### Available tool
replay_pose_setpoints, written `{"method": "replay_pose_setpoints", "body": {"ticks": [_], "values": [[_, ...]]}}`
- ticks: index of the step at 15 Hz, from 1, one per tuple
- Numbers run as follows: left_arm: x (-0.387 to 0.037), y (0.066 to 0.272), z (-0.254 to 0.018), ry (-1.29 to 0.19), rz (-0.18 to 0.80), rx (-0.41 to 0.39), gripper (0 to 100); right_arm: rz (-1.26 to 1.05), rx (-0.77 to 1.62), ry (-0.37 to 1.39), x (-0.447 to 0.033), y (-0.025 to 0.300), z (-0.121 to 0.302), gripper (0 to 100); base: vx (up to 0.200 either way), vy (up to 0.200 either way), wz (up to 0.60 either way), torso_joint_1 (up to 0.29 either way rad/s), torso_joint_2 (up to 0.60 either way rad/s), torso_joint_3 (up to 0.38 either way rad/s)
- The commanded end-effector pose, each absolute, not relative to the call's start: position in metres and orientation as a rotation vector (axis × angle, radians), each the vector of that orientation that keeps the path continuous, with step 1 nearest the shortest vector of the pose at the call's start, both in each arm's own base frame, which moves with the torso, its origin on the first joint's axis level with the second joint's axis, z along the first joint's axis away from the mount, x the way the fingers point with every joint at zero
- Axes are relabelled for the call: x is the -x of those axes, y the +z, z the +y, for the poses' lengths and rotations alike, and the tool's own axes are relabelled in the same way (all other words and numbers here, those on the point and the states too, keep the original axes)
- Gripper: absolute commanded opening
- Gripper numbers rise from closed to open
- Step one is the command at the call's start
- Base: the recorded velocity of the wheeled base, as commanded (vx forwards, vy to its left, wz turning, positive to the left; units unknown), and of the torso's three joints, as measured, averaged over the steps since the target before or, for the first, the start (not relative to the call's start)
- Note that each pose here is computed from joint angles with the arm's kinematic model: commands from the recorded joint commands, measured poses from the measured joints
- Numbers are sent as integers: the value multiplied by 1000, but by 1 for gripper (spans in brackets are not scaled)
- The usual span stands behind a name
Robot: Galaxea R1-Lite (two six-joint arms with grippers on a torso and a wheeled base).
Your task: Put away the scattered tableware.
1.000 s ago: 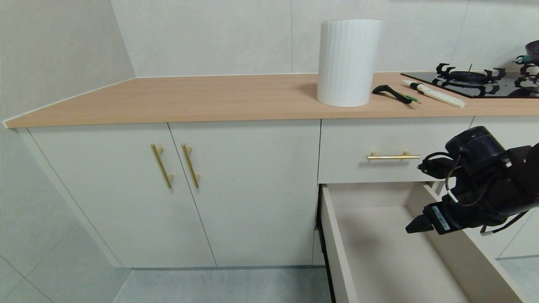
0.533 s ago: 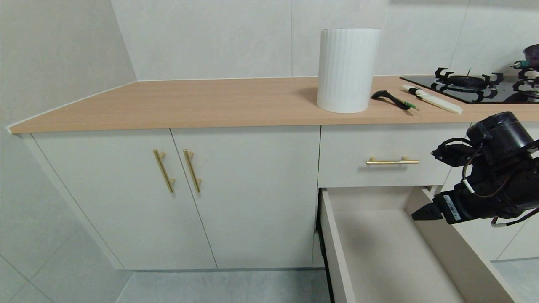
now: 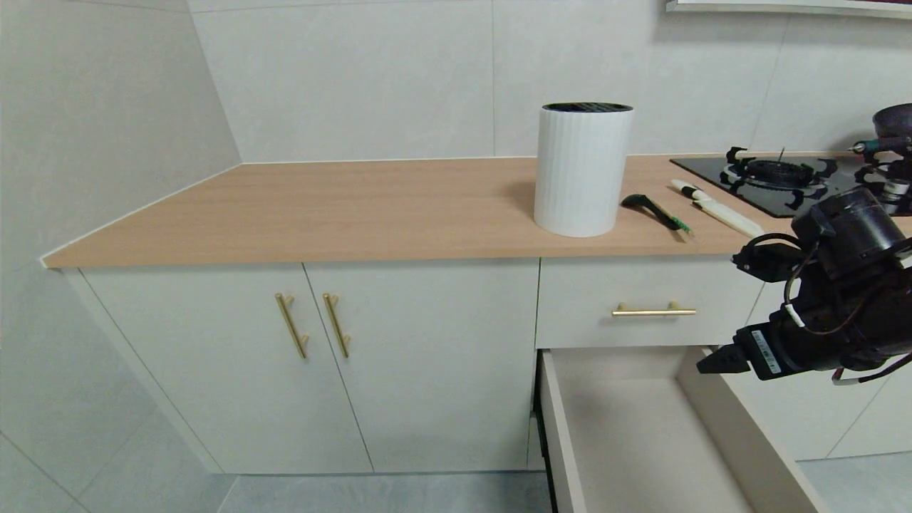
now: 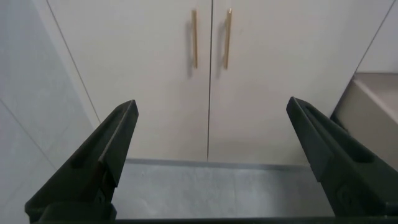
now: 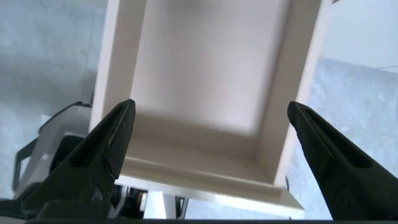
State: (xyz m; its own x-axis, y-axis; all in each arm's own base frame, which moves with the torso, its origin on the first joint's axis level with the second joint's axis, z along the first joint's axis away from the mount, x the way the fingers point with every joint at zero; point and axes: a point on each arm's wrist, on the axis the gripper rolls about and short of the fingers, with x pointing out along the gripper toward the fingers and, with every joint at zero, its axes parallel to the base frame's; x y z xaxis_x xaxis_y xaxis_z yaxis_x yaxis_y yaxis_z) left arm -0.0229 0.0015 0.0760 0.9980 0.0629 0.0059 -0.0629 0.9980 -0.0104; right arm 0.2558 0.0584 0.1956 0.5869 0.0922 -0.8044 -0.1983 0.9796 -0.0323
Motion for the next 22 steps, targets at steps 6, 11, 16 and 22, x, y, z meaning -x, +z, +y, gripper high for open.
{"method": "replay_pose_setpoints", "body": {"ticks": [6, 11, 16, 22], "values": [[23, 76, 2, 63, -5, 11, 100, 924, 124, 169, -257, 195, 59, 100, 0, 0, 0, 196, -473, -277], [23, 76, 2, 63, -5, 11, 100, 669, 86, 172, -276, 205, 61, 100, 0, 0, 0, 94, -216, -120], [23, 76, 2, 63, -5, 11, 100, 648, 12, 90, -343, 239, 57, 100, 0, 0, 0, 0, 0, 0], [23, 76, 2, 64, -5, 11, 100, 701, -23, 15, -408, 207, 49, 100, 0, 0, 0, 0, 0, 0]]}}
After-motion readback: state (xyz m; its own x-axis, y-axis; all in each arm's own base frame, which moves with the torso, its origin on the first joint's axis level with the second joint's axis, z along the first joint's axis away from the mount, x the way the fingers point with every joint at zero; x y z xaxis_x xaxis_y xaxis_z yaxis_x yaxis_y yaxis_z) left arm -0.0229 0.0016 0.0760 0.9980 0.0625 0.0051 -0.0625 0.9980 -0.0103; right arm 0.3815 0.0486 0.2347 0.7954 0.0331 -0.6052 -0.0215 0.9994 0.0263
